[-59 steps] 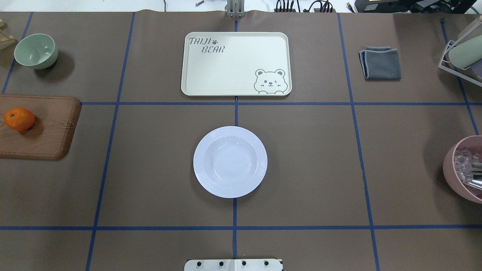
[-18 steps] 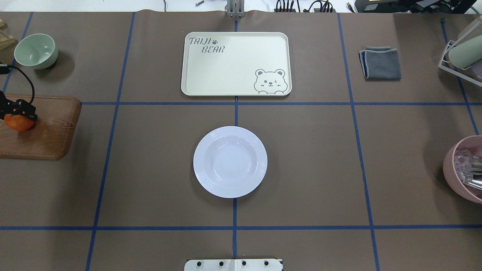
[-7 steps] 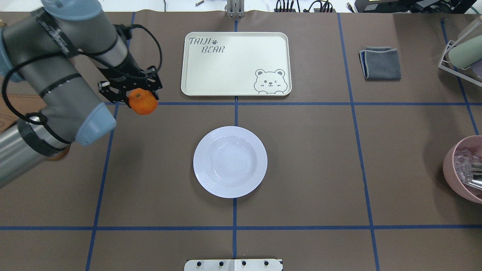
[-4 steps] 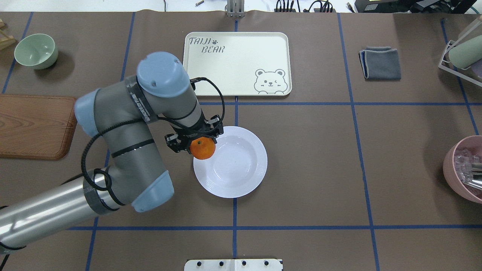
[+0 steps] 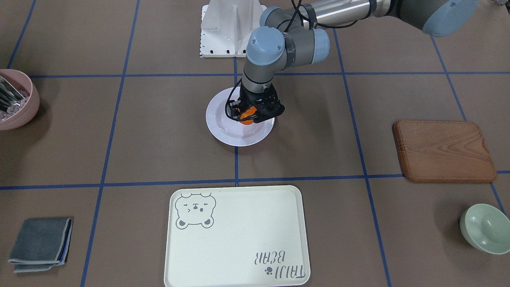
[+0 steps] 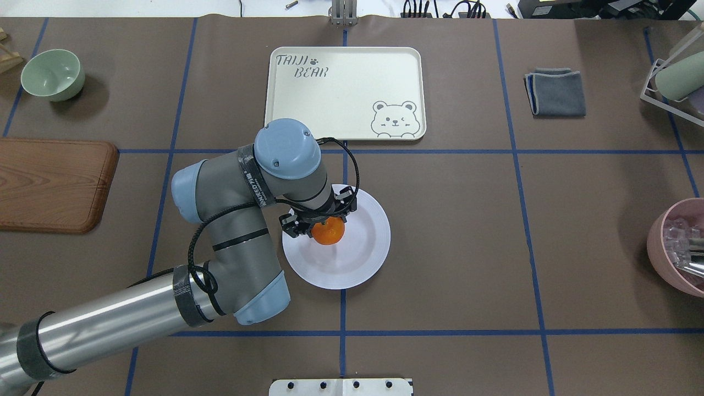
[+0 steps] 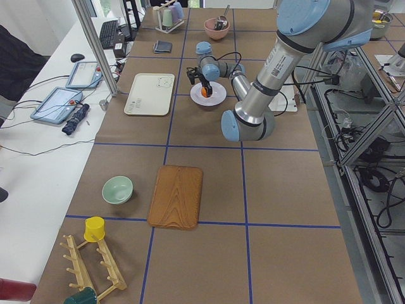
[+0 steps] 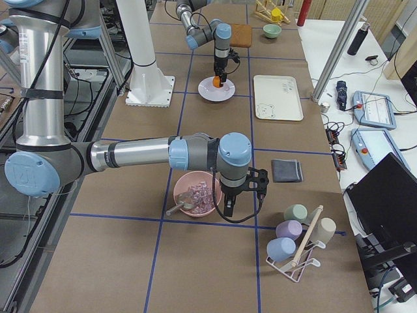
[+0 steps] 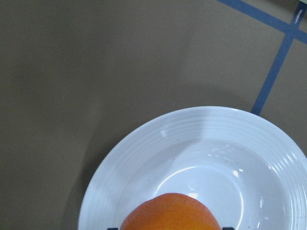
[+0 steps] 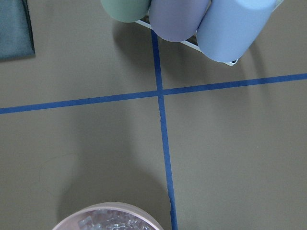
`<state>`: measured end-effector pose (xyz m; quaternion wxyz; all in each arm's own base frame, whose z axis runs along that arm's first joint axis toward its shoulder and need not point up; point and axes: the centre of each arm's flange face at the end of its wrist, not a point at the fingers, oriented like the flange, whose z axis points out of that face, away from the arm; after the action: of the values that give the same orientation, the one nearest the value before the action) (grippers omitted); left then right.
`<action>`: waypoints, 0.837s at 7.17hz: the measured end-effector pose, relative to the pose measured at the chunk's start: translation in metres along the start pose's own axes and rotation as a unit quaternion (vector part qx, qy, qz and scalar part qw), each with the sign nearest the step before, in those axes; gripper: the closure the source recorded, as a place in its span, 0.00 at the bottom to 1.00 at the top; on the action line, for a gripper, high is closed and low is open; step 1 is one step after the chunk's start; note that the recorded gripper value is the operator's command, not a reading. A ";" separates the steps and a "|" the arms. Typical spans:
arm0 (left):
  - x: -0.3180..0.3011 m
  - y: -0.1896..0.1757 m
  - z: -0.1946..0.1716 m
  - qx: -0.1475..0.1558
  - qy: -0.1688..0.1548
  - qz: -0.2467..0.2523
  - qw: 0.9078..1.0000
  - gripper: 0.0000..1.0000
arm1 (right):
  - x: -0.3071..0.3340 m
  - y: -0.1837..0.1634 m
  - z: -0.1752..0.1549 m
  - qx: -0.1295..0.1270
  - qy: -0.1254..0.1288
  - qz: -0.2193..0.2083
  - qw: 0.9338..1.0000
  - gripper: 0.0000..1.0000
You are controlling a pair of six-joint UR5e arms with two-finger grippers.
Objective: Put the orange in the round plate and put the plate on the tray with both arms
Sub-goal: 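Carry the orange with the left gripper over the white plate, then open the left gripper to release the orange onto the plate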
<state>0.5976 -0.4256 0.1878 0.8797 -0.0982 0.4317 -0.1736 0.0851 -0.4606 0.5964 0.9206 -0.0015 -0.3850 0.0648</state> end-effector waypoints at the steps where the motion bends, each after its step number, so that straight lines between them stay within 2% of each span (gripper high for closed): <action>1: 0.000 0.000 0.004 0.002 -0.002 0.001 1.000 0.01 | 0.001 0.000 0.001 -0.001 0.000 0.001 1.000 0.00; 3: 0.002 -0.001 0.000 0.020 0.004 0.006 1.000 0.01 | 0.002 0.000 0.002 -0.002 0.000 0.002 1.000 0.00; 4: 0.004 0.002 -0.013 0.025 0.016 0.011 1.000 0.01 | 0.000 -0.001 0.001 -0.001 -0.003 0.001 1.000 0.00; 6: -0.002 -0.003 -0.059 0.034 0.038 0.016 0.999 0.01 | -0.013 -0.002 0.000 -0.002 -0.031 -0.004 1.000 0.00</action>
<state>0.5492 -0.4285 0.1542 0.8679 -0.0547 0.4606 -0.1776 0.0769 -0.4643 0.5874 0.9087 0.0001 -0.4130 0.0602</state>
